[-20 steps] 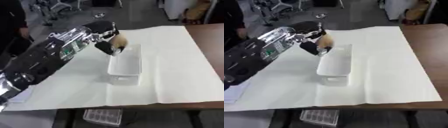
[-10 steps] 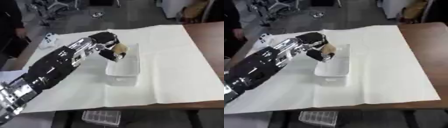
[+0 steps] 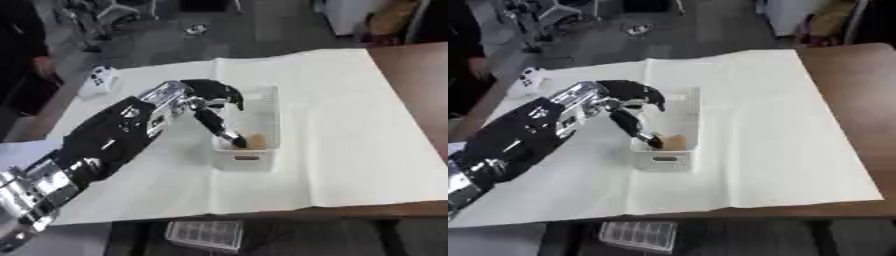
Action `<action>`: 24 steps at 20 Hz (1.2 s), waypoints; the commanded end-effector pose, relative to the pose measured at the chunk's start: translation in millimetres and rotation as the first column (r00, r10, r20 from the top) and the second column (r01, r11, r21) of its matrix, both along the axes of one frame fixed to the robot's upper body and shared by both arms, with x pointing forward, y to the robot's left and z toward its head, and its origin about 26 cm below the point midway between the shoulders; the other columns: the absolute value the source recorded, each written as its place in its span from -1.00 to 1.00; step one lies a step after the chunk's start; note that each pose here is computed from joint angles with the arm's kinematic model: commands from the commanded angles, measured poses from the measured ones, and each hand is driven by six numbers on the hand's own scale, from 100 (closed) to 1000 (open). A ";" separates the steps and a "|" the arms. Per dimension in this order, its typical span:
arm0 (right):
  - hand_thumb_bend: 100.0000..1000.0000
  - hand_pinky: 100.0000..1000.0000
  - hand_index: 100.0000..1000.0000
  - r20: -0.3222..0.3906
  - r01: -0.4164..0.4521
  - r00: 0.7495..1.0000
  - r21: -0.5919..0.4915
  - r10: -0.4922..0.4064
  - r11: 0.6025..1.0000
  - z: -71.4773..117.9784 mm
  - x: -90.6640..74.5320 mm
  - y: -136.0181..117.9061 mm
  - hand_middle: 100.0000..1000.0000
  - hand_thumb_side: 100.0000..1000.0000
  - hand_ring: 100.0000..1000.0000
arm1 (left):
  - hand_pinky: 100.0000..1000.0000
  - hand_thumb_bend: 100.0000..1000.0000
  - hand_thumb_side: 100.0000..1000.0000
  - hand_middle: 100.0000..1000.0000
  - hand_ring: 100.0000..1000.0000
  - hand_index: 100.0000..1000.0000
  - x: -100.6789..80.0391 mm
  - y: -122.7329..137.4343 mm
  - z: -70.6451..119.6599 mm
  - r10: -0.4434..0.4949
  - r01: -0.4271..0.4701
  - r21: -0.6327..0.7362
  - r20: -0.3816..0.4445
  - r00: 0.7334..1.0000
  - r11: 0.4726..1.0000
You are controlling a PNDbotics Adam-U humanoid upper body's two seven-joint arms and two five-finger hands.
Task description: Pick up objects on the table and place them in the box.
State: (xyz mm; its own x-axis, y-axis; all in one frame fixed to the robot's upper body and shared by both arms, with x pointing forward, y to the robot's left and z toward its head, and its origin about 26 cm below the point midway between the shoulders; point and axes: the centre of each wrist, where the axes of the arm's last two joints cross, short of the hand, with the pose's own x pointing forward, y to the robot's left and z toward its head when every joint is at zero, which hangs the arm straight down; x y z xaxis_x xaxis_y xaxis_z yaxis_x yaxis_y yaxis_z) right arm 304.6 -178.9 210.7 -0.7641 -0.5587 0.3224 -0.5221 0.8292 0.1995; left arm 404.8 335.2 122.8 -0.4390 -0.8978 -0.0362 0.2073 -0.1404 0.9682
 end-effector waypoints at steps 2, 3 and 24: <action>-1.00 -0.39 0.20 0.028 0.009 1.000 -0.006 -0.008 1.000 6.9 -2.3 -2.8 -0.20 1.00 -0.19 | 0.46 1.00 1.00 0.75 0.77 0.70 -5.9 9.6 42.4 0.056 -0.014 -0.172 0.243 0.968 0.985; -1.00 -0.39 0.20 0.027 0.014 1.000 -0.008 -0.014 1.000 6.4 -2.3 -3.9 -0.20 1.00 -0.19 | 0.42 1.00 1.00 0.76 0.76 0.69 -10.2 11.1 47.6 0.079 -0.019 -0.216 0.272 0.959 0.976; -1.00 -0.40 0.22 -0.020 0.238 0.971 -0.071 -0.240 0.969 -11.7 -4.6 -49.3 -0.21 1.00 -0.19 | -0.51 0.47 0.61 0.33 0.13 0.37 -146.2 -24.8 10.2 0.305 0.231 -0.917 0.332 0.893 0.324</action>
